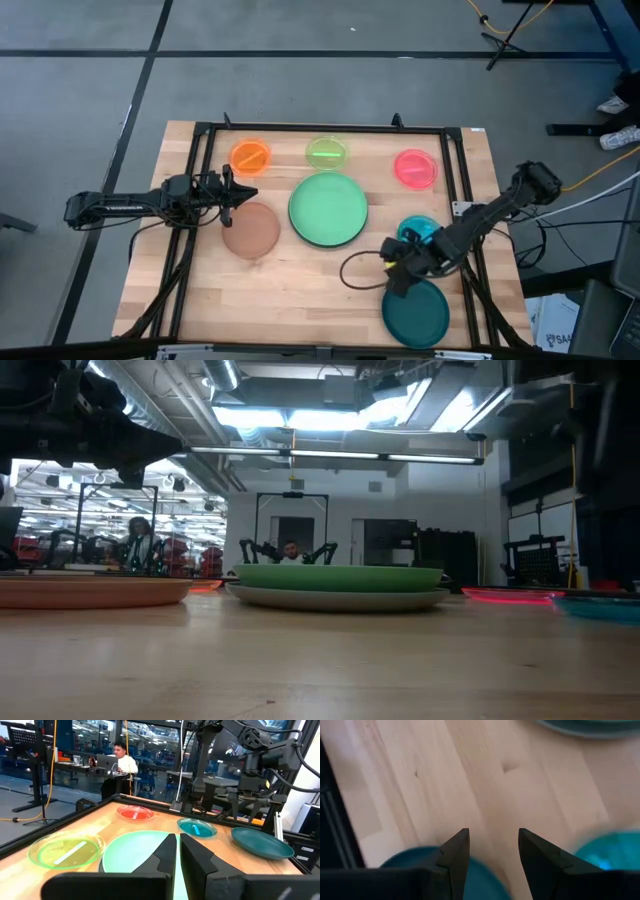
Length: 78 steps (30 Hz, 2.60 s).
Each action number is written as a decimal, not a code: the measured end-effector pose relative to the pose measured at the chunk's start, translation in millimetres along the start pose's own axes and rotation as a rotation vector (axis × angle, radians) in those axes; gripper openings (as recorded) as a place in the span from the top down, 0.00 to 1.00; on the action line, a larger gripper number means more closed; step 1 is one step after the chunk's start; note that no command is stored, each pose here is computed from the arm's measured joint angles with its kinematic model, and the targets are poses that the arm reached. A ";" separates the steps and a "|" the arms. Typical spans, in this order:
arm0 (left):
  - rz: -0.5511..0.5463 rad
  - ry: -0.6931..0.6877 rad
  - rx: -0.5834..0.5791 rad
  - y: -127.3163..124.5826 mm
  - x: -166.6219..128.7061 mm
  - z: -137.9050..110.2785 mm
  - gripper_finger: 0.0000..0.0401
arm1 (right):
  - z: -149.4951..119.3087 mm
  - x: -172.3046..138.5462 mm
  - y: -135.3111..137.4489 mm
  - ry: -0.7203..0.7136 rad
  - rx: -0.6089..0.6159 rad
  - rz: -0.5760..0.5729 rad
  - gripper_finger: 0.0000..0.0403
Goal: Stack plastic plates
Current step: Stack the dark blue plate on top of the green plate
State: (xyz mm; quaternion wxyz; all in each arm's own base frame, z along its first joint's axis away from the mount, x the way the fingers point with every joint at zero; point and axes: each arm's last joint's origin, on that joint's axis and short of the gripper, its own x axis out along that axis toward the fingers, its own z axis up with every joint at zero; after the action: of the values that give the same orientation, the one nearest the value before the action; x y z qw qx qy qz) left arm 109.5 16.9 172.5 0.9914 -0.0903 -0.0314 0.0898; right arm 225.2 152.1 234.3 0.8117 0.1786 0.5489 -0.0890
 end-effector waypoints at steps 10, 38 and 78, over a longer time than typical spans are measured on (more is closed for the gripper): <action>0.007 -0.002 -0.001 0.2 0.0 0.1 0.96 | -49.4 -16.7 10.4 0.029 0.180 -0.091 0.60; 0.016 -0.004 -0.019 0.4 0.0 0.2 0.96 | -129.2 5.1 -3.0 0.156 0.365 -0.146 0.60; 0.022 -0.004 -0.016 0.6 0.0 0.1 0.96 | -138.1 37.4 -11.2 0.057 0.356 -0.102 0.97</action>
State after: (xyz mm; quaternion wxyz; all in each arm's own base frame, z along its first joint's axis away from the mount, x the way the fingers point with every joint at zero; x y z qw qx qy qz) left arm 109.4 17.6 172.5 0.9895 -0.0984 -0.0332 0.1007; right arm 117.0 197.3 151.6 0.7458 0.2938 0.5556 -0.2207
